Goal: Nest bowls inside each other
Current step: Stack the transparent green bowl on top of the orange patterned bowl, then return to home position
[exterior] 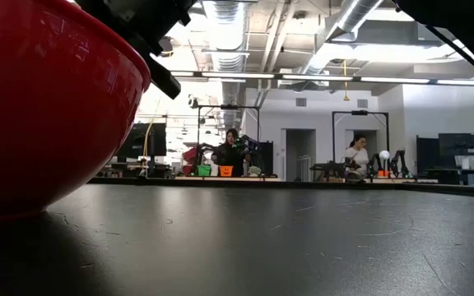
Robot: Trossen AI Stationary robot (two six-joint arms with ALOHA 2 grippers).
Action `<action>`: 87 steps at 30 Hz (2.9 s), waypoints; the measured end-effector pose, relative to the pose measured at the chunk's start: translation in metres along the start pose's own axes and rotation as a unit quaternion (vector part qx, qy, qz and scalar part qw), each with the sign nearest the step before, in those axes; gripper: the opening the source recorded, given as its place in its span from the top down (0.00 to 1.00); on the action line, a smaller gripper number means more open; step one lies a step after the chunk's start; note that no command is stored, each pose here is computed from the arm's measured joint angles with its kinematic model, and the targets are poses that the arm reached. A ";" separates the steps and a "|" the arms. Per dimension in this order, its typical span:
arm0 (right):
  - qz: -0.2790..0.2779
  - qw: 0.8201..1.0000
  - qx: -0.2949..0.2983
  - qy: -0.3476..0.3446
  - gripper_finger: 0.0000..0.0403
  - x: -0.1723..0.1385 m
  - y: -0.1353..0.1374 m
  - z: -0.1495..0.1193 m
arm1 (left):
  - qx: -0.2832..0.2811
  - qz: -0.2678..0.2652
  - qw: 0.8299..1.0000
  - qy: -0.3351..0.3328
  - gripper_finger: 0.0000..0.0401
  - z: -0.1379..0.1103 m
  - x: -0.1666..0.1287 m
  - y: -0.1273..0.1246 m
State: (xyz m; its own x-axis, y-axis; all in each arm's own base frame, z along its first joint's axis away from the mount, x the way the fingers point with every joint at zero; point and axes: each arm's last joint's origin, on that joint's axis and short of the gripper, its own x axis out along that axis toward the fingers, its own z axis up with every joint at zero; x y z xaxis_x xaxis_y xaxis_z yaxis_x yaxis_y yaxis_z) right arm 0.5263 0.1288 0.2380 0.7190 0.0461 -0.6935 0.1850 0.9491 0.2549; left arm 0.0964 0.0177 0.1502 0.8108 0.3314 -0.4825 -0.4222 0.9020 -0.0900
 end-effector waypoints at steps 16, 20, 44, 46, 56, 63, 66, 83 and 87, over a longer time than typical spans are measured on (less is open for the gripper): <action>0.008 1.000 -0.020 0.005 0.73 0.000 0.001 -0.001 | 0.000 0.000 1.000 0.000 0.78 0.000 0.000 0.000; 0.037 0.999 -0.027 0.015 0.65 -0.015 0.003 0.007 | 0.000 0.000 1.000 0.000 0.78 0.000 0.000 0.000; -0.159 0.959 -0.196 0.131 0.73 -0.232 -0.049 -0.005 | 0.000 0.000 1.000 0.000 0.78 0.000 0.000 0.000; -0.157 0.964 -0.184 0.109 0.74 -0.246 -0.064 -0.022 | 0.000 0.000 1.000 0.000 0.78 0.000 0.000 0.000; -0.020 0.984 -0.108 -0.143 0.76 -0.270 -0.142 -0.149 | 0.000 0.000 1.000 0.000 0.78 0.000 0.000 0.000; 0.022 0.959 -0.085 -0.269 0.76 -0.261 -0.175 -0.218 | 0.000 0.000 1.000 0.000 0.78 0.000 0.000 0.000; 0.028 0.953 -0.082 -0.290 0.76 -0.259 -0.183 -0.236 | 0.000 0.000 1.000 0.000 0.78 0.000 0.000 0.000; 0.033 0.932 -0.064 -0.356 0.76 -0.250 -0.208 -0.289 | 0.000 0.000 1.000 0.000 0.78 0.000 0.000 0.000; 0.029 0.932 -0.061 -0.355 0.76 -0.251 -0.209 -0.289 | 0.000 0.000 1.000 0.000 0.78 0.000 0.000 0.000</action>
State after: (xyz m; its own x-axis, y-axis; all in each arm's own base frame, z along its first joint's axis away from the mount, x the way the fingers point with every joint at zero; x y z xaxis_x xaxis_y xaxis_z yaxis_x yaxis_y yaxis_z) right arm 0.1135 0.0094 0.1637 0.9957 -0.0790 -0.0488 0.0863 0.9816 0.1702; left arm 0.0965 0.0177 0.1502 0.8105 0.3314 -0.4829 -0.4223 0.9020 -0.0898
